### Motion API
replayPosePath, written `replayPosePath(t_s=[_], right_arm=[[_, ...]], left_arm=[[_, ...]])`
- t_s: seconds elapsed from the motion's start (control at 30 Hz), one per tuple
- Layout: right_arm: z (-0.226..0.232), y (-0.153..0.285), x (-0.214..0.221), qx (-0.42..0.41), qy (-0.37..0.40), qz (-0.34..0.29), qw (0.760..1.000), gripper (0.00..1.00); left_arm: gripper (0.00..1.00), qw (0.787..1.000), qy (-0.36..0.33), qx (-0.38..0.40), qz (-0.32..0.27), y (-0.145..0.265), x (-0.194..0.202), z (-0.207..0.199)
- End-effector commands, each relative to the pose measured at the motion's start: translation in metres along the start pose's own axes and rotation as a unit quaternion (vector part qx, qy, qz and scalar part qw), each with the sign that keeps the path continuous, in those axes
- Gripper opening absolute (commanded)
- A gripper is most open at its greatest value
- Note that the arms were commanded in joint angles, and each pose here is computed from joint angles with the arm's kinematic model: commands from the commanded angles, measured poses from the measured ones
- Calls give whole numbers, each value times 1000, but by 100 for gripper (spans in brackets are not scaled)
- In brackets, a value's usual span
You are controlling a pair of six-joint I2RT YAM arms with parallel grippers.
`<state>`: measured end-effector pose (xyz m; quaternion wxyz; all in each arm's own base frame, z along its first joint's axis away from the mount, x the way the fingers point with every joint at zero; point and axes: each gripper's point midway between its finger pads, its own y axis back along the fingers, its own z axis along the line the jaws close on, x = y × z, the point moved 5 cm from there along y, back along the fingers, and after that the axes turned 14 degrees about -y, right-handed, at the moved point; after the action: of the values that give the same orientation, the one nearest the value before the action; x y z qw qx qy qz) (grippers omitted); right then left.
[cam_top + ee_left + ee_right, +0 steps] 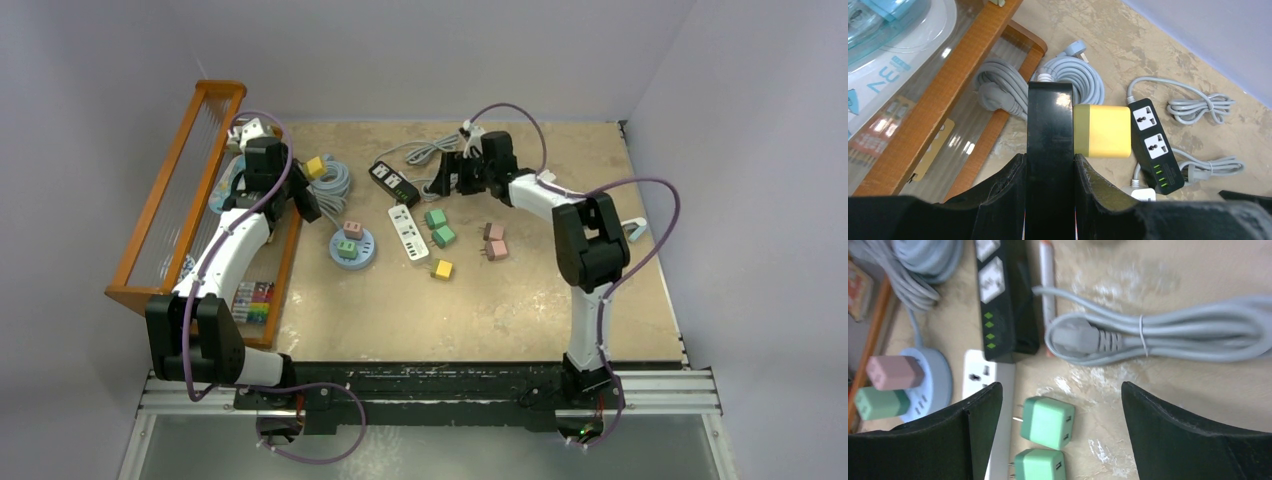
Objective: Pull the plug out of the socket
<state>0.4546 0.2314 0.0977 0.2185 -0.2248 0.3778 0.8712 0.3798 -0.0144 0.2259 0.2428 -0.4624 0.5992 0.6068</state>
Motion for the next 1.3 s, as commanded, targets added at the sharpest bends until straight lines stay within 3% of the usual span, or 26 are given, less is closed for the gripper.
replayPosePath(t_s=[0.0, 0.07, 0.23, 0.63, 0.9, 1.27], right_arm=[[87, 58, -83, -113, 88, -125, 982, 90], [120, 69, -91, -204, 89, -119, 968, 90], [183, 67, -93, -309, 95, -91, 942, 90], [221, 8, -69, -344, 8, -8, 939, 87], [219, -2, -55, -340, -5, 12, 940, 86], [228, -15, -38, -361, -13, 52, 931, 74]], left_arm=[[0, 995, 17, 67, -75, 8, -38, -22], [0, 991, 15, 104, -82, 12, -41, -33], [0, 983, -7, 163, -84, 21, -36, -60], [0, 979, -33, 174, -99, 36, -29, -80], [0, 976, -36, 190, -98, 39, -28, -86], [0, 975, -39, 194, -97, 39, -24, -89]])
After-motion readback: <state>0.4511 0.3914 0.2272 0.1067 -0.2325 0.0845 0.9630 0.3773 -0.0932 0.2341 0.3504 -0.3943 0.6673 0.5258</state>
